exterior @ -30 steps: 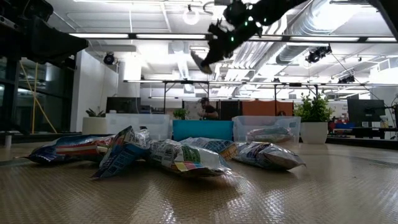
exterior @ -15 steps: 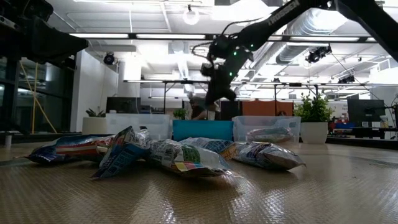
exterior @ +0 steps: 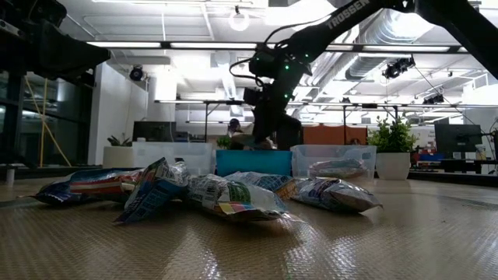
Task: Pick and place Granola Bars by type
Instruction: Put the yellow granola bar into the blue bin, then put the blue granola bar into the left transparent bin
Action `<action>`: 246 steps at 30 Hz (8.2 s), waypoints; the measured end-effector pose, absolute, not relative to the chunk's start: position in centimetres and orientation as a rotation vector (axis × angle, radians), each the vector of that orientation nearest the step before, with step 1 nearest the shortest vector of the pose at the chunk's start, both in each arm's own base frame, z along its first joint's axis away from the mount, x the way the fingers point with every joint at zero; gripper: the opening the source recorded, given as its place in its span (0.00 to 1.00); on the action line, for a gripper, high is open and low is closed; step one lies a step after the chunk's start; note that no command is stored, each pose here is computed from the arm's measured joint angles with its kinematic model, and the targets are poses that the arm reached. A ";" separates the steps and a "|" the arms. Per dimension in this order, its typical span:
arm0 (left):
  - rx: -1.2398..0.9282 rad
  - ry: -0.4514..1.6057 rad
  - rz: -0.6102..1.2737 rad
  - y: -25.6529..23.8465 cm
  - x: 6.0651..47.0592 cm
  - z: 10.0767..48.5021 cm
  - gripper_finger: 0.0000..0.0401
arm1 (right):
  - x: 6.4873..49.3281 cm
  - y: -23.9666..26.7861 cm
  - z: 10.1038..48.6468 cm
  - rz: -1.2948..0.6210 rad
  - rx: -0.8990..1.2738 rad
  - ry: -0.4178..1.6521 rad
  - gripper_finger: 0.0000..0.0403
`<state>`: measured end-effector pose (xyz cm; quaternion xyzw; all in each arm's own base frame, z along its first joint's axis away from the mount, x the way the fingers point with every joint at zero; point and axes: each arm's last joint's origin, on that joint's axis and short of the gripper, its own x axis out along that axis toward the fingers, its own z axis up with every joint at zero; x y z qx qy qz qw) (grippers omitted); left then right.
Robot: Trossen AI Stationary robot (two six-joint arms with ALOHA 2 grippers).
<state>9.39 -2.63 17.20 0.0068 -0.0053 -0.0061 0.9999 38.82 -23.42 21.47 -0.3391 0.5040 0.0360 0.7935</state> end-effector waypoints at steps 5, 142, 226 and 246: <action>0.014 -0.010 -0.012 -2.6 9.4 17.2 0.00 | 38.5 -23.1 21.2 0.078 -0.646 1.123 0.14; 0.014 -0.011 -0.012 -2.6 9.4 17.2 0.00 | 40.7 13.3 15.8 -0.764 0.927 1.332 0.65; 0.014 -0.011 -0.012 -2.6 9.4 17.2 0.00 | 41.6 13.1 19.5 -0.651 0.974 1.085 0.09; 0.013 -0.011 -0.012 -2.6 9.4 17.2 0.00 | 46.6 5.7 30.9 -0.145 0.842 0.228 0.08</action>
